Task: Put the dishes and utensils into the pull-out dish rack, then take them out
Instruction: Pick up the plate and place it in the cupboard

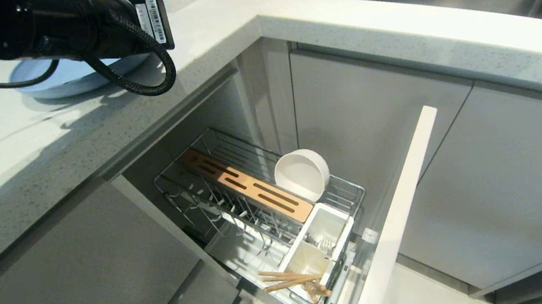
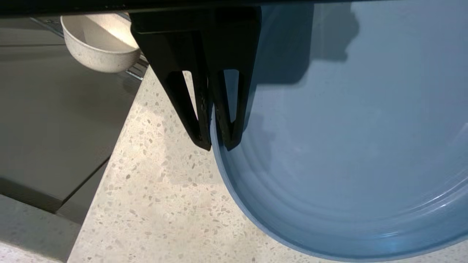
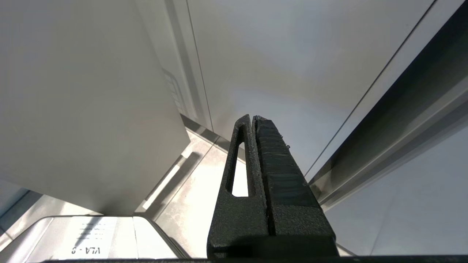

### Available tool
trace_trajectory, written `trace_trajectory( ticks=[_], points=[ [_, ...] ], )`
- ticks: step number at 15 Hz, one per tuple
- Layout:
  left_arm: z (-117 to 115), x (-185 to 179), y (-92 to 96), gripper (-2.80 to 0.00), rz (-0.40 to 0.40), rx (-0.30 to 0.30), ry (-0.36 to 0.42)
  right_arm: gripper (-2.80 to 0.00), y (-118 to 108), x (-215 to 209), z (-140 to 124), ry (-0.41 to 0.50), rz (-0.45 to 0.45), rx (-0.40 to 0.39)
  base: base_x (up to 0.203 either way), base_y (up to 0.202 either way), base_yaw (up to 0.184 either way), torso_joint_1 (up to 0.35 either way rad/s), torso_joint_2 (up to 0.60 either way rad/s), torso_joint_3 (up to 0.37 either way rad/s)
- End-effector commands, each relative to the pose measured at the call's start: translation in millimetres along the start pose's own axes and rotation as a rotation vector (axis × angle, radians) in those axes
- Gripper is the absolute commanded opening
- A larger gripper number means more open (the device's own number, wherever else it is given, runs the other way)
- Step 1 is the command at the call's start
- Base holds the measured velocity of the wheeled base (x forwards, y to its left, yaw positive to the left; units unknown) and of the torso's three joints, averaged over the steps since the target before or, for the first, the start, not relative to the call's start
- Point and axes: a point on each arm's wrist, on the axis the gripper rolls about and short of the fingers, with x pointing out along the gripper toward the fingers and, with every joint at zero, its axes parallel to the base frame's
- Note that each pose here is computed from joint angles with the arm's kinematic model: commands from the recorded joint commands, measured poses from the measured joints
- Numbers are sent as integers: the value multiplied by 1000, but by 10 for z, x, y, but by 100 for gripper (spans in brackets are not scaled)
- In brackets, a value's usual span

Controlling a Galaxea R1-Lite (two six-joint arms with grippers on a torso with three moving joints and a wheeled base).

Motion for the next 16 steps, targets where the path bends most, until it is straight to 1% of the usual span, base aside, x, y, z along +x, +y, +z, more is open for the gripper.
trace_trajectory(
  ticks=[1,3,5,6,7,9,11,12,14,15,16],
  points=[
    [15,-30,11,-280,1,-1,-4,-280,0,1,-4,2,0,0,0,0,0,0,0,0],
    [58,-108,50,-280,4,0,-19,-280,0,1,-4,2,0,0,0,0,0,0,0,0],
    [137,-251,120,-280,0,17,-50,-280,0,1,-4,2,0,0,0,0,0,0,0,0],
    [169,-308,115,-280,-14,13,-70,-280,0,1,-4,2,0,0,0,0,0,0,0,0],
    [235,-354,75,-280,-36,-18,-126,-280,0,1,-4,2,0,0,0,0,0,0,0,0],
    [419,-421,2,-280,-69,-122,-296,-280,0,1,-4,2,0,0,0,0,0,0,0,0],
    [613,-521,-117,-280,-118,-255,-501,-280,0,1,-4,2,0,0,0,0,0,0,0,0],
    [664,-552,-176,-280,-136,-306,-568,-280,0,1,-4,2,0,0,0,0,0,0,0,0],
    [780,-698,-256,-280,-168,-442,-717,-280,0,1,-4,2,0,0,0,0,0,0,0,0],
    [822,-805,-298,-280,-202,-503,-771,-280,0,1,-4,2,0,0,0,0,0,0,0,0],
    [849,-923,-357,-280,-247,-559,-806,-280,0,1,-4,2,0,0,0,0,0,0,0,0]
  ],
)
